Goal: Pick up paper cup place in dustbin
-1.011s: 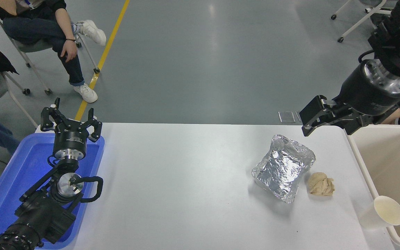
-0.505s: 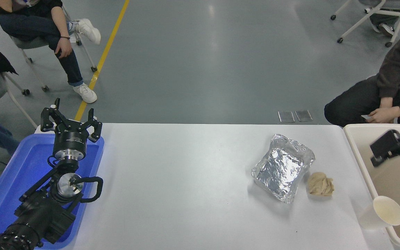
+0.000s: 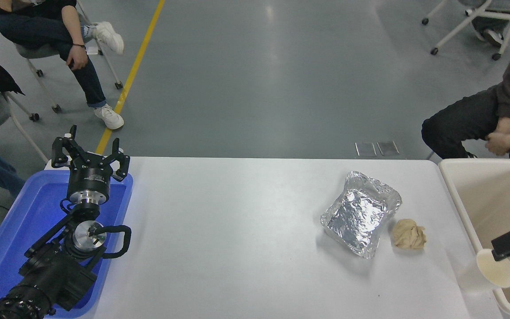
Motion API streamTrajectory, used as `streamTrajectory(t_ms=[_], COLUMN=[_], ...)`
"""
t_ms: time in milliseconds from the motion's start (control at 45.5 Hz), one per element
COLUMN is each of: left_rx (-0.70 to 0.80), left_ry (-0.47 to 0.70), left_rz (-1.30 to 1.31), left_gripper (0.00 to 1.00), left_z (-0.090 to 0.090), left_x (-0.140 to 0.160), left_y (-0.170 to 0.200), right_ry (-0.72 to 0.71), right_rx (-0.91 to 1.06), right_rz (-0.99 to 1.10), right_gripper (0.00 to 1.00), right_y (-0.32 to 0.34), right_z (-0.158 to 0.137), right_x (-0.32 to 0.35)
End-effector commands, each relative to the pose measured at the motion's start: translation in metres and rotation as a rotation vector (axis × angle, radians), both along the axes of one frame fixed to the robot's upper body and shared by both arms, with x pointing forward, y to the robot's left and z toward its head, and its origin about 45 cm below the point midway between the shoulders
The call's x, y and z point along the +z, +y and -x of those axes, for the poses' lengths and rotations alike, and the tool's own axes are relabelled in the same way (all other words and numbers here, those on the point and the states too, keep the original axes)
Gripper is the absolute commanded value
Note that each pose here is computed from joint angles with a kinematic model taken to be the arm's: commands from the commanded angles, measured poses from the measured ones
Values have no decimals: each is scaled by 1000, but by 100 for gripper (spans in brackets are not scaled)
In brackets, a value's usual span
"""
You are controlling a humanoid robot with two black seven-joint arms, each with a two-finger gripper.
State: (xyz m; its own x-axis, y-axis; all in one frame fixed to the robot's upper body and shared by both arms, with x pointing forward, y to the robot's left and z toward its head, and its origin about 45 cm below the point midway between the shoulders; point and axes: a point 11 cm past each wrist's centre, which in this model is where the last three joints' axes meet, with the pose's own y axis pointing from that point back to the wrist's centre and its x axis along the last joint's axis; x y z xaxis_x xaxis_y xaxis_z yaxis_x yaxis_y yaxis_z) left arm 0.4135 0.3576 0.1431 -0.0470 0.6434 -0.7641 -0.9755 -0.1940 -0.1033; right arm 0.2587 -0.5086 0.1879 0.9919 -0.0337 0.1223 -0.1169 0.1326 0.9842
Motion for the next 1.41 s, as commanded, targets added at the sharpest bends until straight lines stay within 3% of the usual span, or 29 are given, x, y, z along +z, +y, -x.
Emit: streamTrajectory(t_ms=[0, 352, 418, 462, 505, 571, 659, 1385], left_rx=[0, -1, 0, 0, -1, -1, -1, -1], left_ry=[1, -1, -1, 1, -1, -1, -1, -2], left_rz=[0, 0, 0, 0, 0, 0, 0, 0], left_gripper=[99, 99, 99, 99, 99, 99, 99, 99], left_z=[0, 0, 0, 0, 0, 0, 0, -1], left_x=[0, 0, 0, 0, 0, 0, 0, 1], left_y=[0, 0, 0, 0, 0, 0, 0, 0], right_ry=[-27, -87, -101, -112, -122, -125, -125, -120], right_rx=[-7, 10, 2, -3, -9, -16, -20, -22], right_rz=[51, 60, 51, 49, 45, 39, 41, 2], right_gripper=[100, 100, 96, 85, 62, 42, 1, 0], right_y=[-23, -20, -18, -19, -18, -17, -19, -12], right_z=[13, 12, 12, 11, 9, 8, 8, 10], right_x=[-39, -71, -73, -74, -75, -76, -75, -71])
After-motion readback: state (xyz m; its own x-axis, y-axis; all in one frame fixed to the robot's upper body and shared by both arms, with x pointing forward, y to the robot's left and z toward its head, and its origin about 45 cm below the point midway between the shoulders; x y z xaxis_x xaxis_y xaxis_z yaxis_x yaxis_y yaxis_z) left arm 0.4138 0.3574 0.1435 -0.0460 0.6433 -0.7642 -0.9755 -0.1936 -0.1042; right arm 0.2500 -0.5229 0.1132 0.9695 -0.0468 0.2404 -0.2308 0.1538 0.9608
